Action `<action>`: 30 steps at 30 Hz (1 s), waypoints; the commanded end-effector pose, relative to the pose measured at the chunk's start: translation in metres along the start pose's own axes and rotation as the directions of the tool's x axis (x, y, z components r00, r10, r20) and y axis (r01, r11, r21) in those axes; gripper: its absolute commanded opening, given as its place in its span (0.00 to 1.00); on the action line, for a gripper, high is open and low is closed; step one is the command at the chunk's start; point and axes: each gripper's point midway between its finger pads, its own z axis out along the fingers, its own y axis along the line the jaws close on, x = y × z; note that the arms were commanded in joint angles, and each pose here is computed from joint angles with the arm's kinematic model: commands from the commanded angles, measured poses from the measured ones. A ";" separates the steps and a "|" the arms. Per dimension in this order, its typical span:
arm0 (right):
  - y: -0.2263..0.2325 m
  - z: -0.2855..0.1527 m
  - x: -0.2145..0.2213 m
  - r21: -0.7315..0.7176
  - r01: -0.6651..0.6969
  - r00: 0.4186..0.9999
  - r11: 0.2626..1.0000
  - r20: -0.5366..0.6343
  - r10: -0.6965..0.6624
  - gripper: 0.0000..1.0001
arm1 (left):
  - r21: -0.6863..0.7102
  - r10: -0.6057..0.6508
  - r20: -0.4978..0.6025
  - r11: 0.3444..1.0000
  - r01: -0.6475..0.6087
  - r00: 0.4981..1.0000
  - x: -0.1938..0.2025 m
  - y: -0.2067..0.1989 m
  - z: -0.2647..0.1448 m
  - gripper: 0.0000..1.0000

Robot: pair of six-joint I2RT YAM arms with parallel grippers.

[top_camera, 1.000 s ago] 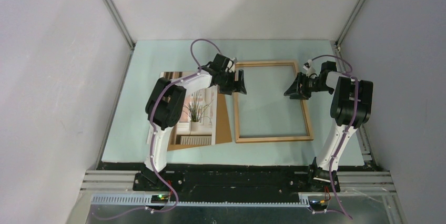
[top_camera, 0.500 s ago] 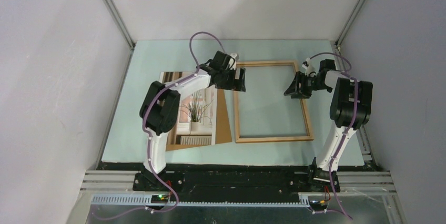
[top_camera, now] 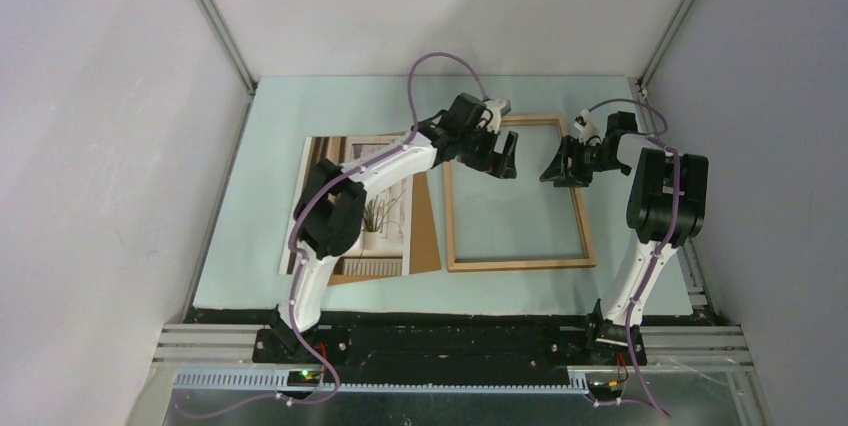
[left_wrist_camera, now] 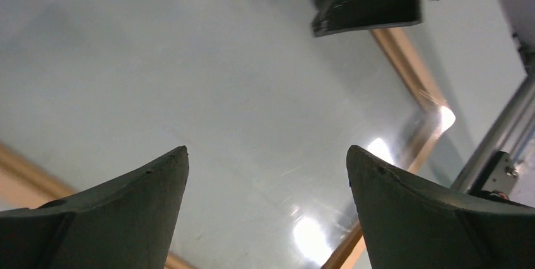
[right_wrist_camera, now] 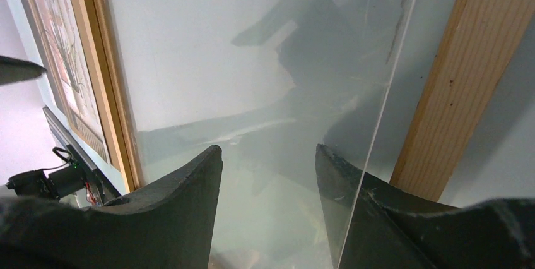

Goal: Put the photo into the frame
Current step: Place the photo frame item in the photo frame.

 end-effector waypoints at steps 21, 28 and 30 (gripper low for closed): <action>0.002 -0.003 -0.015 0.043 0.064 0.998 0.997 0.026 -0.066 0.61 | 0.264 -0.126 -0.096 0.953 0.147 0.987 0.002 -0.081 0.068 1.00; 0.003 -0.004 -0.014 0.039 0.064 0.998 0.997 0.025 -0.065 0.61 | 0.255 -0.139 -0.112 0.953 0.164 0.984 0.008 -0.077 0.077 1.00; 0.003 -0.004 -0.014 0.038 0.065 0.998 0.997 0.024 -0.066 0.61 | 0.258 -0.141 -0.110 0.952 0.165 0.984 0.007 -0.078 0.078 1.00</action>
